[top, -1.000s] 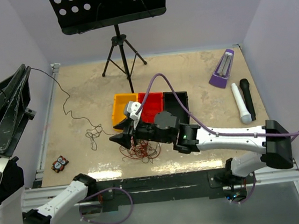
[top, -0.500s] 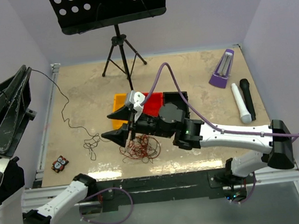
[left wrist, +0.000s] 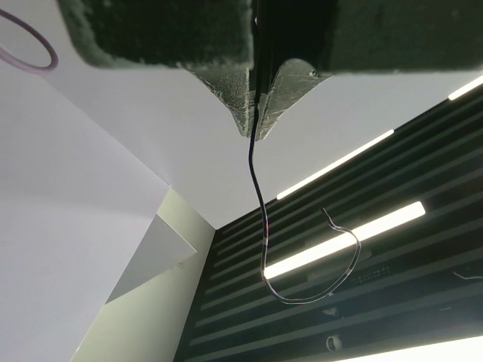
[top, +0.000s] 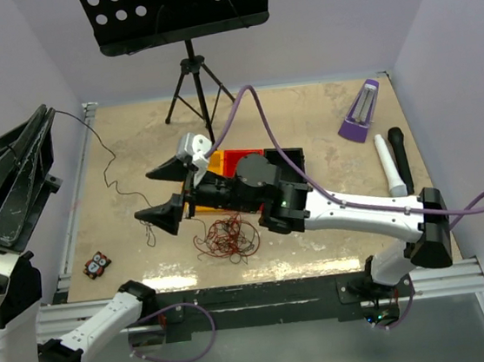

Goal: Untangle the cables
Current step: Place the cable in the bin.

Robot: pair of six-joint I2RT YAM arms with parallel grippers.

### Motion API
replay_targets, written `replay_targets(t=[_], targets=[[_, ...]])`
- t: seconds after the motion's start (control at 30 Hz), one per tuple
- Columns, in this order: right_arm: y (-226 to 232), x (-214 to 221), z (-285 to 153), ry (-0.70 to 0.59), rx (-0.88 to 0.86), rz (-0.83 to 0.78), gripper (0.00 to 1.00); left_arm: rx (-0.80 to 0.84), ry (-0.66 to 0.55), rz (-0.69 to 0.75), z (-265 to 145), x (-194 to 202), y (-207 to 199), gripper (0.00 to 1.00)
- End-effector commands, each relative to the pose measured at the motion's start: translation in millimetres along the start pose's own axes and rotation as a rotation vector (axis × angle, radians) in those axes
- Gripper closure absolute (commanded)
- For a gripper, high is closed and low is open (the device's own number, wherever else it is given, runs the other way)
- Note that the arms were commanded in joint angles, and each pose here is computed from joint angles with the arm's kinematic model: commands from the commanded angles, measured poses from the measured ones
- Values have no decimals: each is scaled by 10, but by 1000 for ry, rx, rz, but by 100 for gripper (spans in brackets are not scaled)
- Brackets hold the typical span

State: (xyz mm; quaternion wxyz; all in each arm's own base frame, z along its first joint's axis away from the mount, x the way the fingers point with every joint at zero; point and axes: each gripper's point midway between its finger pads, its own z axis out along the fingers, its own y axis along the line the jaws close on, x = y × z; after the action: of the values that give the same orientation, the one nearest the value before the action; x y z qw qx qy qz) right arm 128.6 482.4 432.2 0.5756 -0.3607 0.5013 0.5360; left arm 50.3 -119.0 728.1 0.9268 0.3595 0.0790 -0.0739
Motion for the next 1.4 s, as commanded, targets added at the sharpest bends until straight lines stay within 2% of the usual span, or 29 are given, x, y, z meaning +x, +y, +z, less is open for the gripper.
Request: replay_targets(t=[0.0,0.1,0.17,0.27,0.37,0.5,0.67,0.7,0.73,0.8,0.83,1.1,1.27,1.37], targets=[[-36,-152,179,-33,27,-22,9,0,-27,-4,11,-57,2,100],[-87,-144,303,-30,48,-23,12,4,-26,-12,8,-52,-12,100],[-77,-135,378,-18,38,-22,22,4,-26,-12,5,-50,-15,100],[-33,-124,405,-14,11,-24,52,2,-28,-16,0,-53,-17,100],[-41,-154,339,-20,24,-26,98,2,-18,-30,-19,2,-51,100],[-104,-294,147,-31,75,-41,100,-20,28,-79,-82,154,-105,88],[-271,-611,-199,-58,205,-82,100,-45,177,-208,-339,655,-397,59],[-293,-681,-274,-65,226,-86,100,-42,212,-240,-422,787,-511,50],[-357,-769,-413,-69,277,-93,100,-45,271,-294,-587,974,-689,22],[-414,-836,-546,-73,322,-98,100,-35,339,-347,-749,1187,-894,4],[-455,-868,-611,-76,351,-103,100,-31,361,-363,-816,1243,-968,0],[-699,-1118,-948,-97,528,-134,100,53,507,-469,-1310,1615,-1584,0],[-851,-1429,-1157,-143,655,-186,100,194,553,-531,-1626,1702,-2079,0],[-850,-1705,-1227,-182,677,-208,100,354,600,-610,-1891,1760,-2528,0]])
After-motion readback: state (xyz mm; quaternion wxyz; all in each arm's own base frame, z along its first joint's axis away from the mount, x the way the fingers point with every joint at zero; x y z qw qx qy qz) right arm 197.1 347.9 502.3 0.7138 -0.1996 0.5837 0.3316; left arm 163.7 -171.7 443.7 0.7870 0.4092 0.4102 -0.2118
